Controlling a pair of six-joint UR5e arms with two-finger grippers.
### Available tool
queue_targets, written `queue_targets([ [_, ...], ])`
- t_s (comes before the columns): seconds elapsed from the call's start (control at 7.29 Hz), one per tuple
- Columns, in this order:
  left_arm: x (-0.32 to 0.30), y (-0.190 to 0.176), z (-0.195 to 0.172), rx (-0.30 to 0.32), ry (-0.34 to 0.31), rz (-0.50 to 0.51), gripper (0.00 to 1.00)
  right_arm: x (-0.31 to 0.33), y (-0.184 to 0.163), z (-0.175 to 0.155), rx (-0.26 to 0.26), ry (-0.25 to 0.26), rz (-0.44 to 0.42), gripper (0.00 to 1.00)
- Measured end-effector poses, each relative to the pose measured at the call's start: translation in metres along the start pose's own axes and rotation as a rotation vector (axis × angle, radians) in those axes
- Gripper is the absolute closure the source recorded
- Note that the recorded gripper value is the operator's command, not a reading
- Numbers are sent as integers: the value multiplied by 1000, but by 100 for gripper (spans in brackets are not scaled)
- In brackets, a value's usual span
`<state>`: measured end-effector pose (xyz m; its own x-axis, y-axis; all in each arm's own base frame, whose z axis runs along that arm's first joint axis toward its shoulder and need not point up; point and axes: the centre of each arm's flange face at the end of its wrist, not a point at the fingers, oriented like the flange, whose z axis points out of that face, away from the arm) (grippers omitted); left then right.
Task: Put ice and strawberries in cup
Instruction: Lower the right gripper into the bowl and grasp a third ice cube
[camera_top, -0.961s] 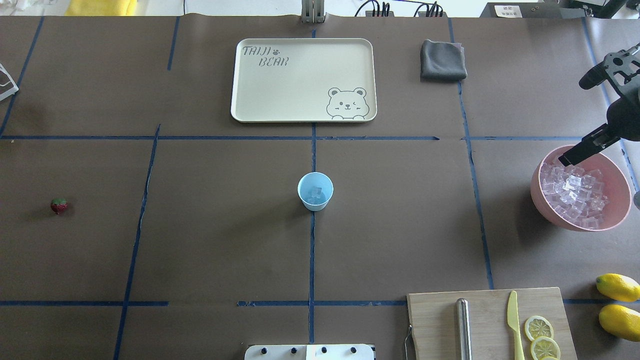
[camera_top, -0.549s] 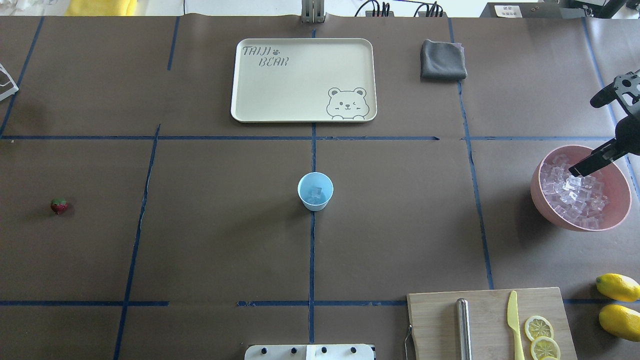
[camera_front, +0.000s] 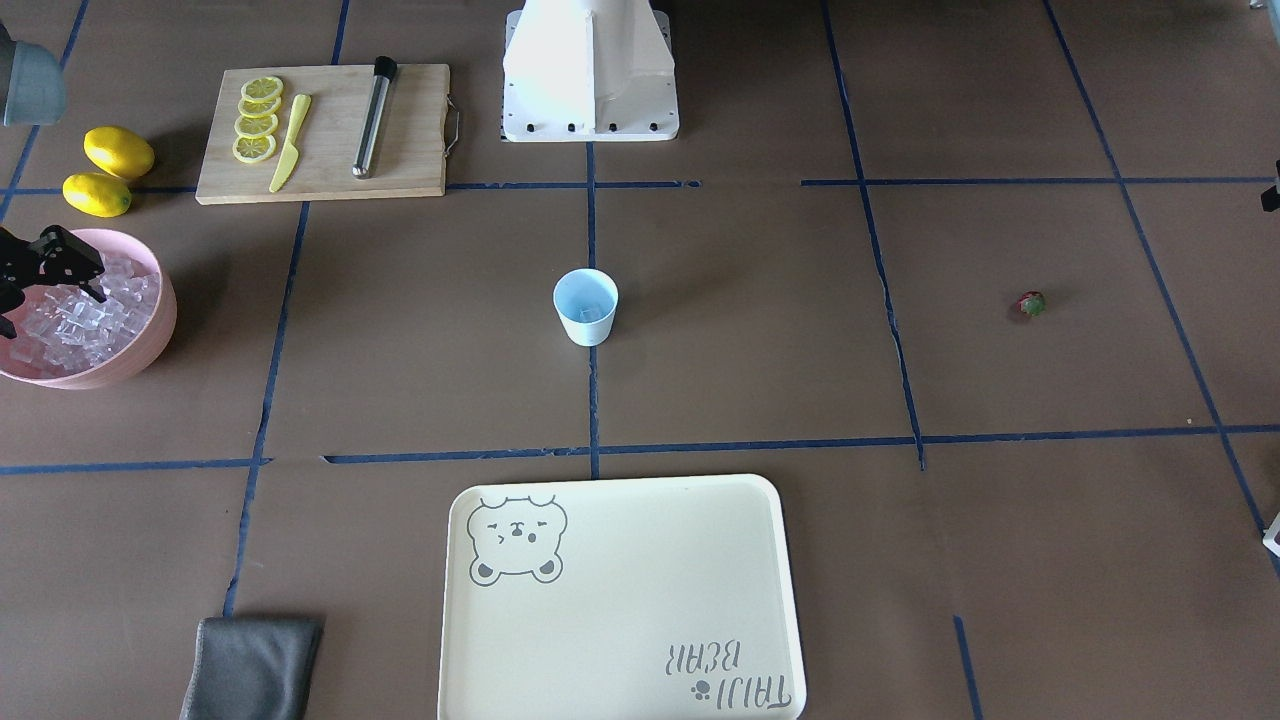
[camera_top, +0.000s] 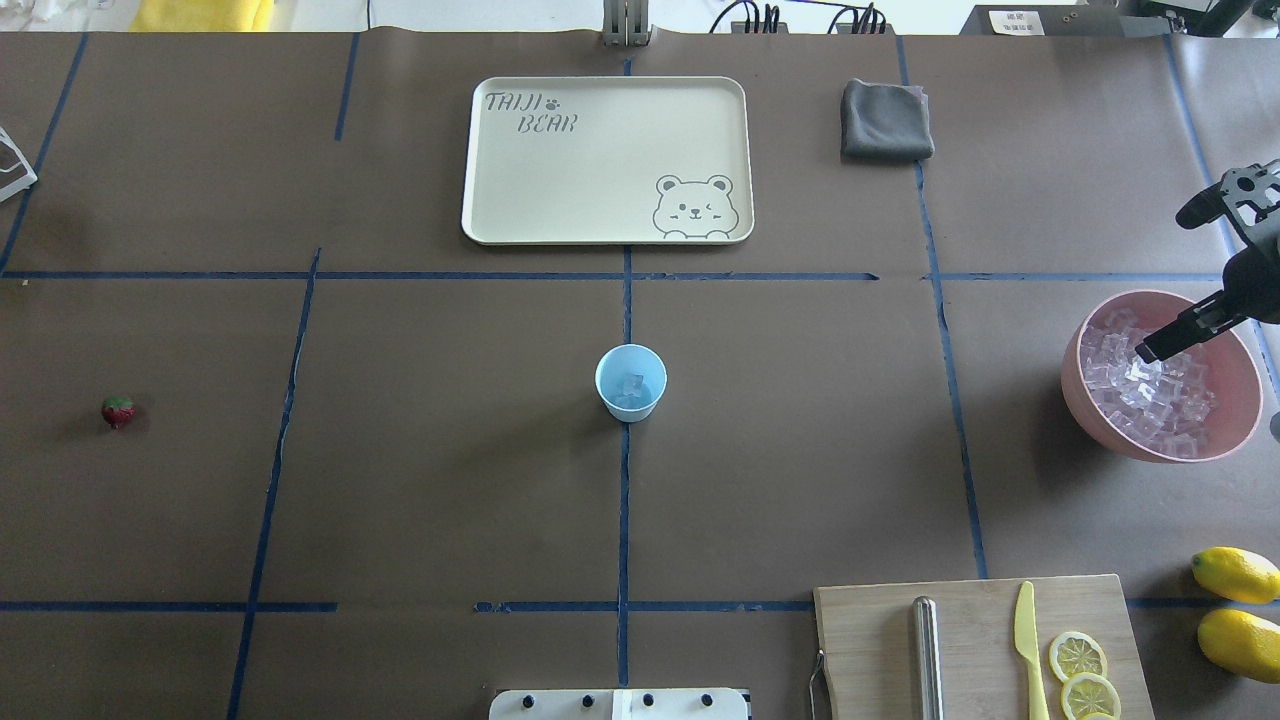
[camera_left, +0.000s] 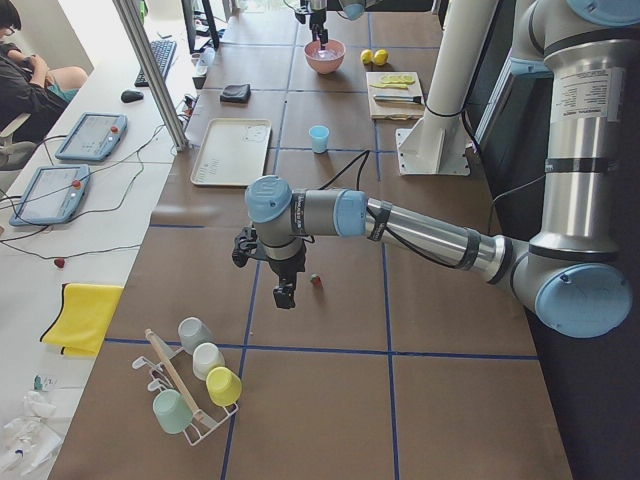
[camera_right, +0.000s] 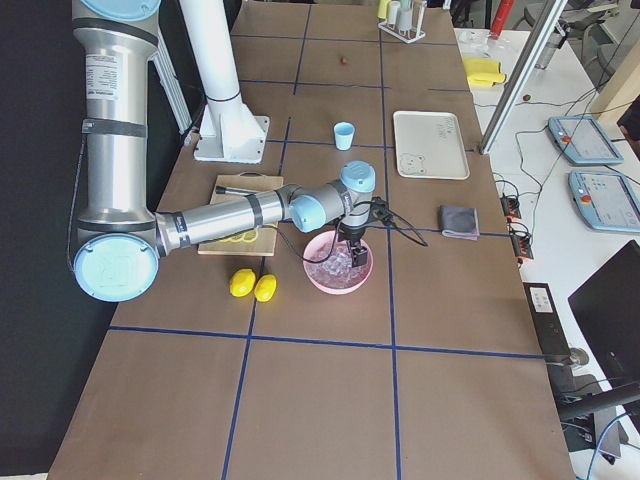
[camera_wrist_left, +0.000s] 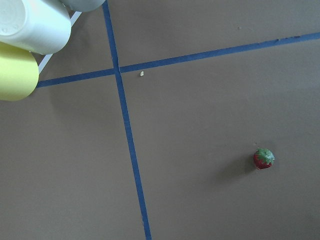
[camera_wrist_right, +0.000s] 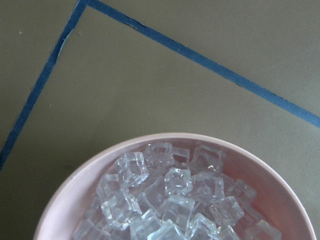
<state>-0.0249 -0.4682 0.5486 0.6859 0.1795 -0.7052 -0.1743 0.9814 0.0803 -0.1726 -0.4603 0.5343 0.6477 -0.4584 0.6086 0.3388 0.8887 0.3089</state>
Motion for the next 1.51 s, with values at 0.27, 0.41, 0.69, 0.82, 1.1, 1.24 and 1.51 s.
queue_targets([
  [0.27, 0, 0, 1, -3, 0, -2, 0, -11, 1, 11, -20, -4, -5, 6],
  [0.41, -1, 0, 2, -4, 0, -2, 0, -13, 1, 13, -25, -4, -7, 8],
  [0.69, -1, 0, 2, -6, 1, -4, 0, -12, 2, 17, -32, -1, -5, 10],
  [0.82, -1, 0, 2, -6, 1, -4, 0, -10, 3, 21, -38, 2, -2, 10],
  [1.1, -2, 0, 3, -6, 1, -5, 0, -8, 3, 24, -43, 7, 0, 71],
  [1.24, -1, 0, 2, -6, 1, -4, 0, -7, 3, 24, -43, 8, 1, 100],
  [1.51, -1, 0, 2, -5, 2, -3, 0, -9, 0, 23, -40, 7, -1, 100],
])
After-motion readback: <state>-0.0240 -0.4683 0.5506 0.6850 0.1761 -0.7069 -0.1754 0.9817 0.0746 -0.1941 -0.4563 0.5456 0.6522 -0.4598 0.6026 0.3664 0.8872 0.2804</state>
